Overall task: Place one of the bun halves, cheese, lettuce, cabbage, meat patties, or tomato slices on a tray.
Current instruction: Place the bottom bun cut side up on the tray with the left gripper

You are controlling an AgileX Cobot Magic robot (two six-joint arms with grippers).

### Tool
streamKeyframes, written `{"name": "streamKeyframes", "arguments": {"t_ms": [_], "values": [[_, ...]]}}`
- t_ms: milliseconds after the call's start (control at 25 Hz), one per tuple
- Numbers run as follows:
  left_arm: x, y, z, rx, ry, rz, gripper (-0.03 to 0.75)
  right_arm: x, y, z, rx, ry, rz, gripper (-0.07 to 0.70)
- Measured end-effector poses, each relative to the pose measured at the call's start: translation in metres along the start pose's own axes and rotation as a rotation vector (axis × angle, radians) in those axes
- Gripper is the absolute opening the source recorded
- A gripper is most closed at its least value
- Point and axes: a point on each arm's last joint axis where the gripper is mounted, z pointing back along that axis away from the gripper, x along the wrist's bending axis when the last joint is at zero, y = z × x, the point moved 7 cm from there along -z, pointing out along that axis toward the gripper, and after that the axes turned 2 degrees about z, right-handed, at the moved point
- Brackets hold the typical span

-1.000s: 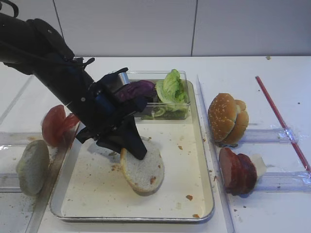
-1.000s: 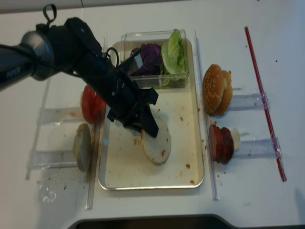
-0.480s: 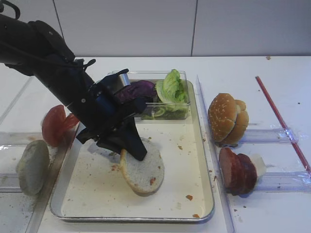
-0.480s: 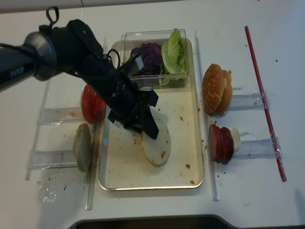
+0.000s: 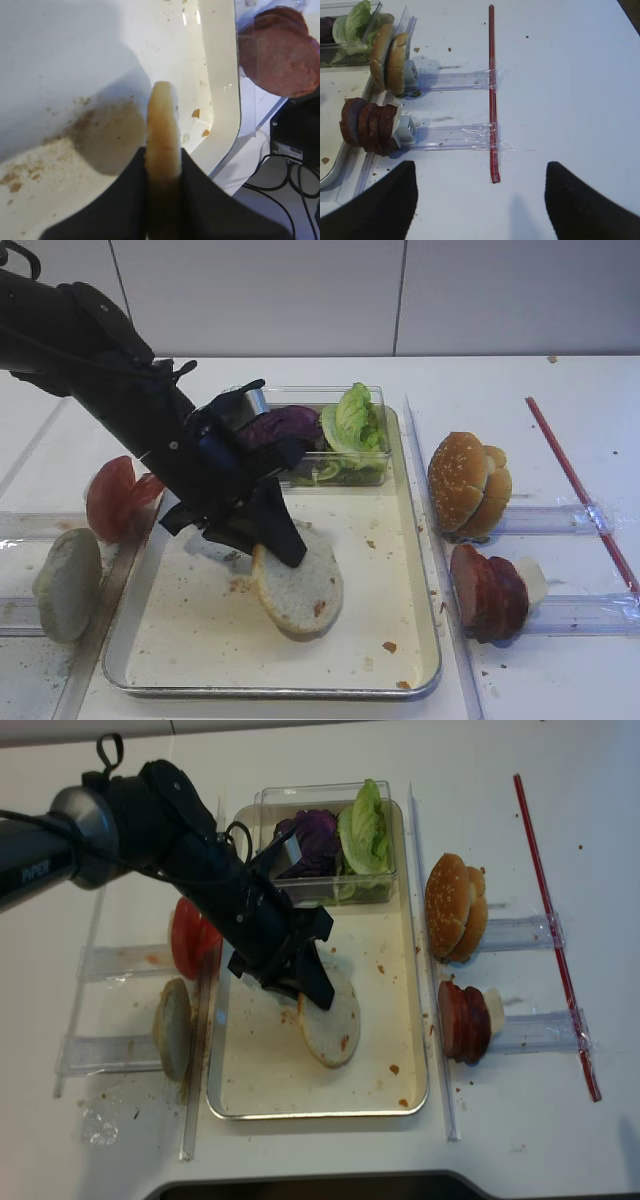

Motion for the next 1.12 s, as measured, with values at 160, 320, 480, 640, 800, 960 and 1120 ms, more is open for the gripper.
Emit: {"name": "streamKeyframes", "arguments": {"t_ms": [160, 320, 480, 640, 800, 960, 1120], "values": [[0.0, -0.002, 0.0, -0.009, 0.001, 0.012, 0.077, 0.0, 0.0, 0.0, 0.0, 0.0, 0.0, 0.531], [0.0, -0.002, 0.0, -0.009, 0.001, 0.021, 0.09, 0.0, 0.0, 0.0, 0.0, 0.0, 0.0, 0.531], [0.0, -0.002, 0.0, -0.011, 0.0, 0.027, 0.177, 0.0, 0.0, 0.0, 0.0, 0.0, 0.0, 0.531], [0.0, -0.002, 0.0, -0.013, 0.0, 0.045, 0.296, 0.0, 0.0, 0.0, 0.0, 0.0, 0.0, 0.531], [0.0, -0.002, 0.0, -0.013, 0.0, 0.081, 0.358, 0.0, 0.0, 0.0, 0.0, 0.0, 0.0, 0.531], [-0.001, -0.007, 0.005, -0.022, -0.025, 0.113, 0.368, 0.0, 0.0, 0.0, 0.0, 0.0, 0.0, 0.531], [0.0, -0.017, 0.019, -0.046, -0.108, 0.114, 0.368, 0.0, 0.0, 0.0, 0.0, 0.0, 0.0, 0.531]]}}
